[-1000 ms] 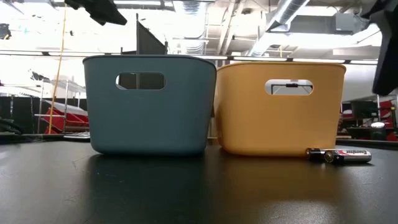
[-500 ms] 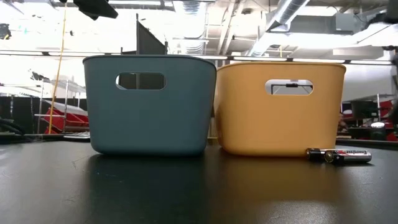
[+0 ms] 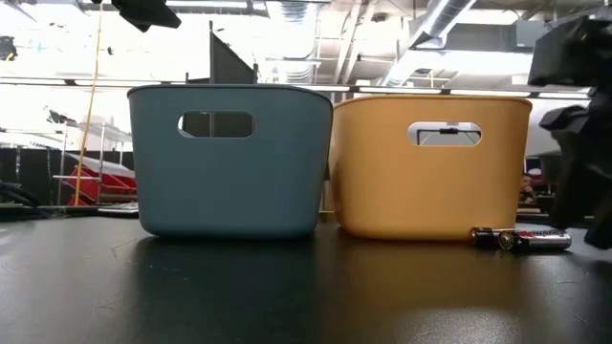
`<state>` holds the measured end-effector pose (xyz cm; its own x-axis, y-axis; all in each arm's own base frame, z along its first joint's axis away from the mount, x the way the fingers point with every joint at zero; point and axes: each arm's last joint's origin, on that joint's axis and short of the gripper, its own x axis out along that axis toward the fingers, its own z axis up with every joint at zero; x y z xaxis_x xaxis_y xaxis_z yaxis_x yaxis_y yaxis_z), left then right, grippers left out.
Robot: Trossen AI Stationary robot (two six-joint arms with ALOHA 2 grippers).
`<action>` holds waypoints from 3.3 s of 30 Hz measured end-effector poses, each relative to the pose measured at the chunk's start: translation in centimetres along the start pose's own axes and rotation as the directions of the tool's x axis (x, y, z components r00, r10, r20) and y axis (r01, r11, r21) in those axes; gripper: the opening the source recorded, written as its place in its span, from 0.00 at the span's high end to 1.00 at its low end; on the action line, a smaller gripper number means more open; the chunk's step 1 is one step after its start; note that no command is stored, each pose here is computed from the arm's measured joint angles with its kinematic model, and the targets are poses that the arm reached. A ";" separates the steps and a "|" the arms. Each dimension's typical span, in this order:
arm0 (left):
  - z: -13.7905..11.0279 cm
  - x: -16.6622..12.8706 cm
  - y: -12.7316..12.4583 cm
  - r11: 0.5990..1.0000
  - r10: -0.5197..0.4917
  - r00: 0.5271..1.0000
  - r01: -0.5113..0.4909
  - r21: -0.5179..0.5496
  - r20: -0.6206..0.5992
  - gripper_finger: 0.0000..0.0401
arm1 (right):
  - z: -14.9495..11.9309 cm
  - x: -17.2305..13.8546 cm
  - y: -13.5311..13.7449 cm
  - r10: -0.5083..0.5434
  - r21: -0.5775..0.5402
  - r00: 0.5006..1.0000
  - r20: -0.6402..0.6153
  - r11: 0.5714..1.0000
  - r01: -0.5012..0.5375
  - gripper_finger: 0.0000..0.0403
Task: Sort batteries
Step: Put the silver battery into the yellow bin, then put the top duracell battery into the blue bin
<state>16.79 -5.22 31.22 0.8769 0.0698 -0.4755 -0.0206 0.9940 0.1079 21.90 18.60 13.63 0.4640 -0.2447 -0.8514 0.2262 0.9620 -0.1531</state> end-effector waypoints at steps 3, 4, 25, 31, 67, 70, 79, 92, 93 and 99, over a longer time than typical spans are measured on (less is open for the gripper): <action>0.0 0.0 0.0 1.000 0.000 1.000 0.000 -0.002 0.000 0.57 | 0.2 0.5 -0.1 -0.007 0.001 1.000 -0.006 1.000 0.007 0.44; 0.0 0.0 0.0 1.000 0.000 1.000 0.000 -0.001 -0.001 0.57 | 0.3 0.6 -0.1 -0.007 0.007 1.000 -0.006 1.000 0.007 0.44; -0.1 0.0 0.0 1.000 0.000 1.000 0.000 0.001 -0.008 0.57 | 1.2 2.2 0.1 0.039 0.061 0.999 -0.013 0.997 -0.038 0.54; -0.2 0.0 0.0 1.000 0.000 1.000 0.000 0.006 -0.015 0.57 | 1.1 2.5 0.3 0.041 0.060 0.999 -0.016 0.997 -0.040 0.65; -1.8 -0.2 -0.2 0.999 -0.037 0.985 0.032 -0.034 -0.171 0.57 | 3.1 -0.7 3.5 0.155 -0.125 0.988 0.020 0.980 -0.152 0.95; -1.9 -0.3 -0.4 0.997 -0.069 0.981 0.064 -0.032 -0.181 0.57 | 3.9 -1.5 3.8 0.153 -0.151 0.988 0.035 0.978 -0.147 0.95; -2.1 -0.5 -0.9 0.993 -0.116 0.973 0.109 -0.042 -0.202 0.57 | 8.9 -6.5 4.2 0.025 -0.308 0.982 0.189 0.951 0.035 0.95; -2.1 -0.6 -1.2 0.992 -0.118 0.973 0.105 -0.075 -0.197 0.57 | 14.2 -8.3 -3.7 -0.373 -0.261 0.927 0.039 0.892 0.370 0.84; -2.1 -0.6 -1.3 0.991 -0.121 0.973 0.109 -0.073 -0.197 0.57 | 14.5 -8.0 -4.1 -0.371 -0.259 0.928 0.025 0.894 0.365 0.81; -2.5 -0.5 -1.9 0.990 -0.122 0.965 0.104 -0.091 -0.231 0.57 | 15.3 -7.3 -5.2 -0.384 -0.256 0.923 0.006 0.892 0.372 0.53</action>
<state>15.16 -6.98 29.09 0.7382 -0.0347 -0.6737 0.0270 0.9994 -0.0218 30.39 13.55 28.32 0.3464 -0.5959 -0.7246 0.1550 0.7981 -0.5822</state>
